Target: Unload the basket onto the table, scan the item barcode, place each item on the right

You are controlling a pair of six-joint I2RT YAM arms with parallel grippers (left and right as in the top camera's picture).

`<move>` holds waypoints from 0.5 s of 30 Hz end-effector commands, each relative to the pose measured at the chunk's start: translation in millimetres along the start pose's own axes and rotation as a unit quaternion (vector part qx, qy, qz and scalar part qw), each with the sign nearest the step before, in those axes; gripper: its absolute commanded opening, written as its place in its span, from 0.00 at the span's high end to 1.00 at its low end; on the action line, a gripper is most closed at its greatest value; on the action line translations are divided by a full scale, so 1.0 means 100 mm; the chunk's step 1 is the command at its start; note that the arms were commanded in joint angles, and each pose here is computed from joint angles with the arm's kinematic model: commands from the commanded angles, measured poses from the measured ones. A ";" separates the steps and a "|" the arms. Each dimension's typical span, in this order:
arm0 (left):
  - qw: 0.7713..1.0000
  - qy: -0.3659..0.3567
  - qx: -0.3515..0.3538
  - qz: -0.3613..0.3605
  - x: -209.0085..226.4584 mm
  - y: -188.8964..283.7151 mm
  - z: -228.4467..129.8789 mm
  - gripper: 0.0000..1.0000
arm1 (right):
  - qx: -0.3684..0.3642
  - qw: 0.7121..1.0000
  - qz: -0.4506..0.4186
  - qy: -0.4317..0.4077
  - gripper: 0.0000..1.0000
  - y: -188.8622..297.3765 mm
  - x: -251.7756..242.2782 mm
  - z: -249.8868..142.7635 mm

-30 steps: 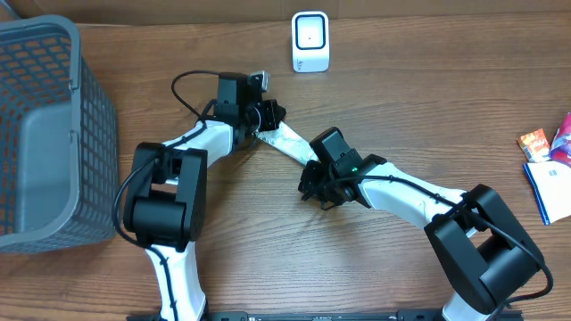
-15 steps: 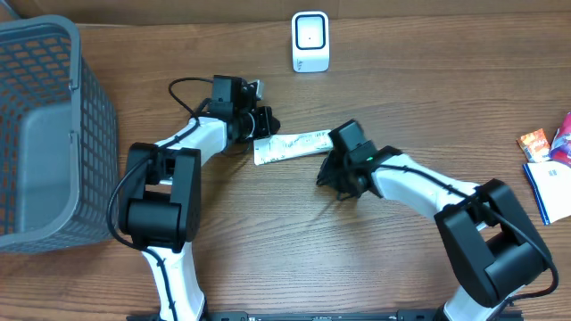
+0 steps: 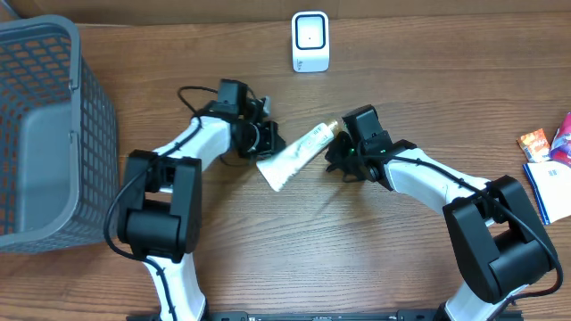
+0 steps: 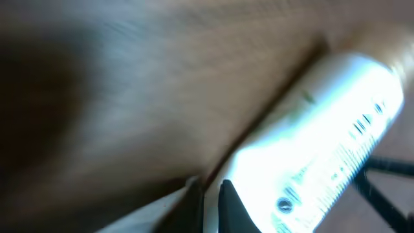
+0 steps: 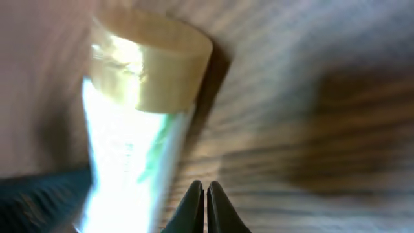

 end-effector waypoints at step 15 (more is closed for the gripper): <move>0.994 -0.082 0.019 0.064 -0.47 0.09 -0.23 0.96 | -0.052 0.997 0.008 0.058 0.65 0.27 0.07 0.17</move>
Point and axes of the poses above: each gripper's point midway between its finger pads, its own y axis back along the fingers, its own x axis along the line the jaws close on, z = x × y, the point moved 7 cm from there along y, back along the fingers, and after that the axes turned 3 degrees about -y, right-handed, at the moved point
